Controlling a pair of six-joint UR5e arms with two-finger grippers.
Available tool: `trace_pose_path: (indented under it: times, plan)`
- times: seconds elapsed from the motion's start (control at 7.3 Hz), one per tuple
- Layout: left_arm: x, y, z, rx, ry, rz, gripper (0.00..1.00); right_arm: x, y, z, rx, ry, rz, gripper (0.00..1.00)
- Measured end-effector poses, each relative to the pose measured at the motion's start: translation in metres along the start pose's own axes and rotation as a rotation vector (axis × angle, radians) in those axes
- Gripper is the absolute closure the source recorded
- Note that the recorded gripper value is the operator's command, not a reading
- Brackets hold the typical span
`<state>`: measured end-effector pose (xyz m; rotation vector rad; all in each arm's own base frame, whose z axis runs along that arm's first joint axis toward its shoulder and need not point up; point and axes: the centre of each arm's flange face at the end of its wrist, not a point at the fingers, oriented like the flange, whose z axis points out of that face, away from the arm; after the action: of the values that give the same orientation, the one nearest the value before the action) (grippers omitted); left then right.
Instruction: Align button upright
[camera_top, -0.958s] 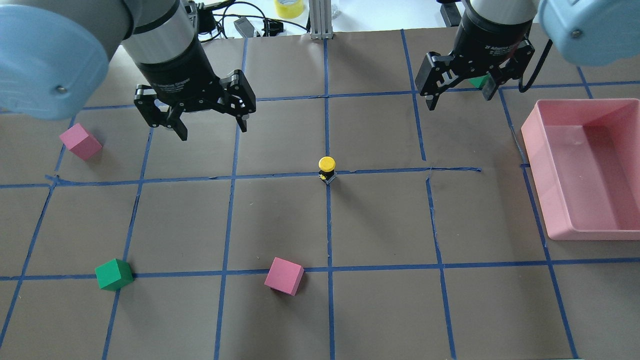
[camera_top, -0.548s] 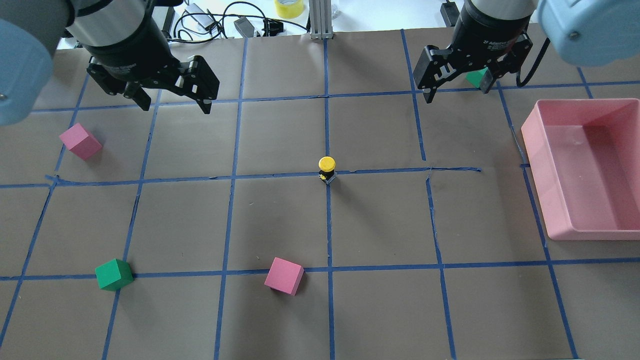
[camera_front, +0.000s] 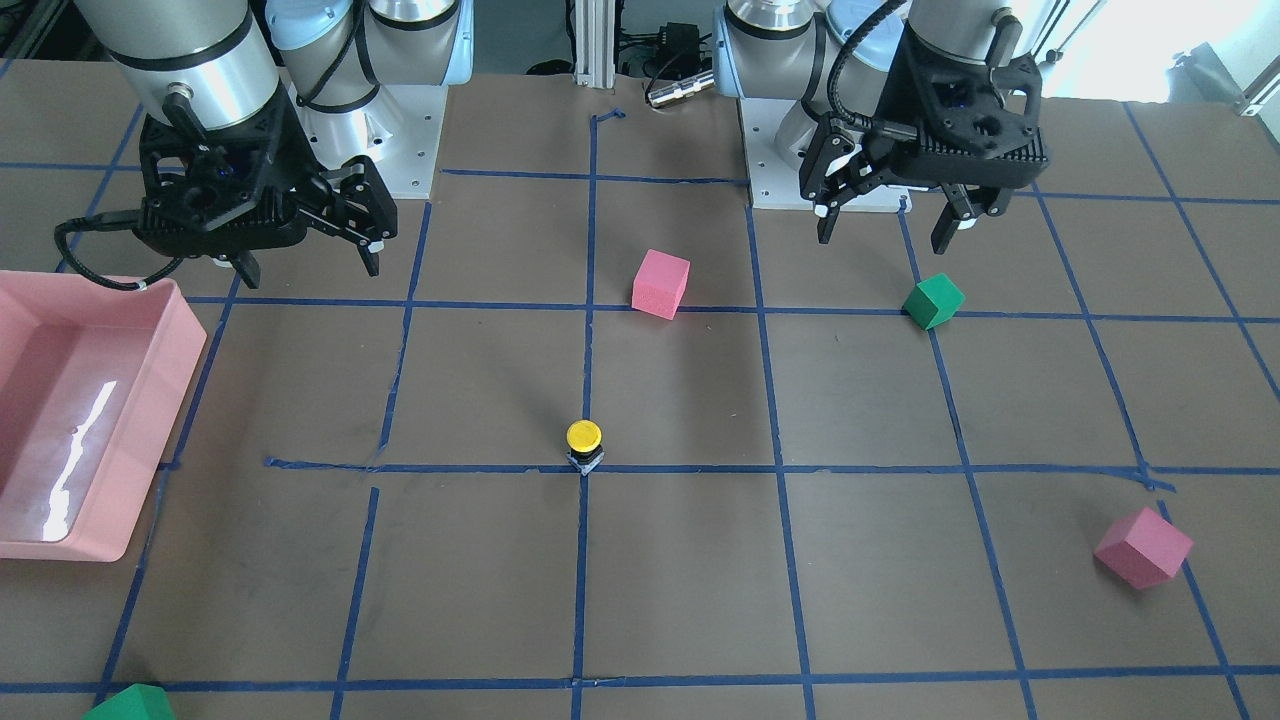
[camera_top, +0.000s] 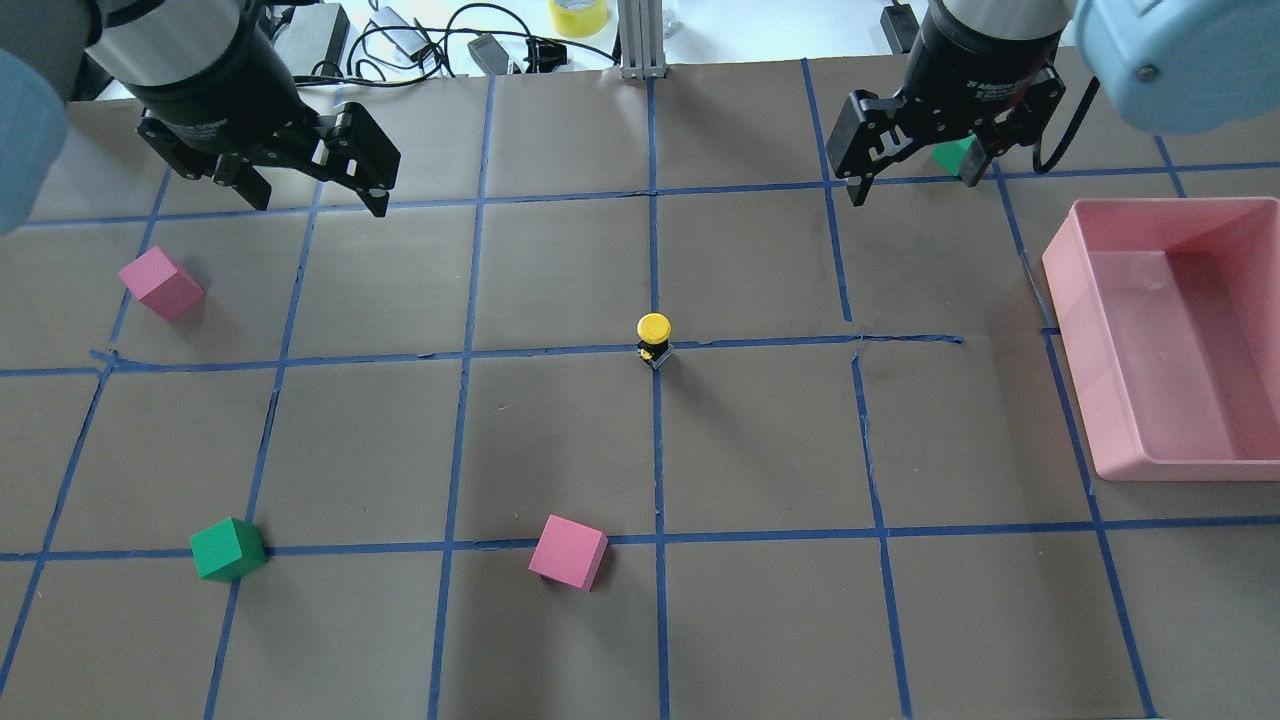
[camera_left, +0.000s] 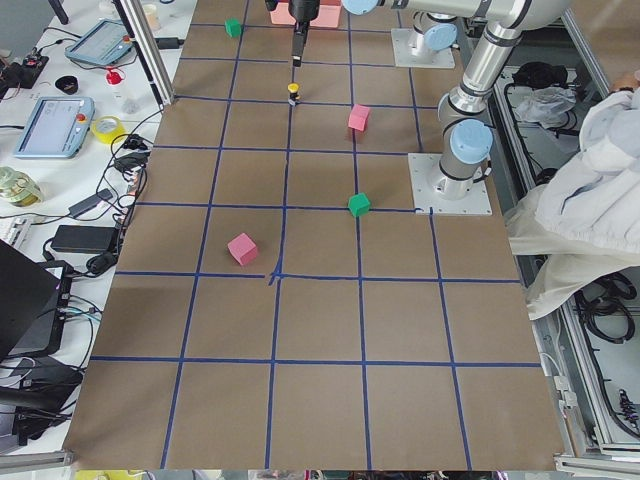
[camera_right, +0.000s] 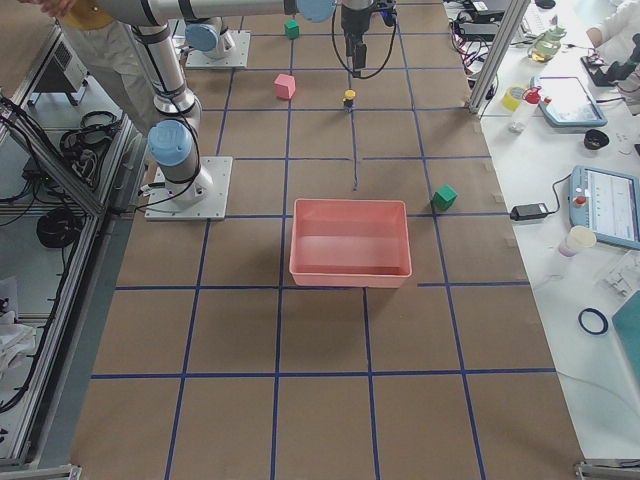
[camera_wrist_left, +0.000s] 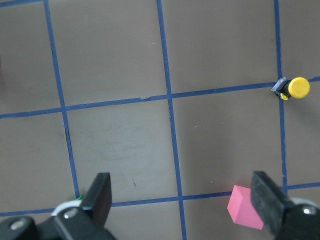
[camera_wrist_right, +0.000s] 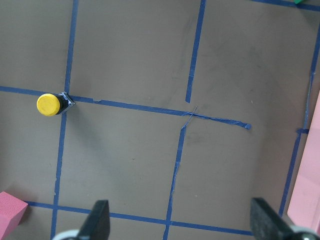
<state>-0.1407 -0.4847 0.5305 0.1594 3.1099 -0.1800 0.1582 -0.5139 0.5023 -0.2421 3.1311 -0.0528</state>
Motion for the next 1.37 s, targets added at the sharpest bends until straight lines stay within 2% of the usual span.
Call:
trace_pose_path:
  times: [0.55,1.37]
  plan:
    - [0.006,0.004,0.017,-0.024,0.061,-0.001,0.0,0.001,0.0,0.0,0.002,0.001,-0.003,0.0]
    - [0.005,0.003,0.017,-0.001,0.053,-0.009,0.0,0.001,0.001,-0.001,0.005,0.0,-0.005,0.0]
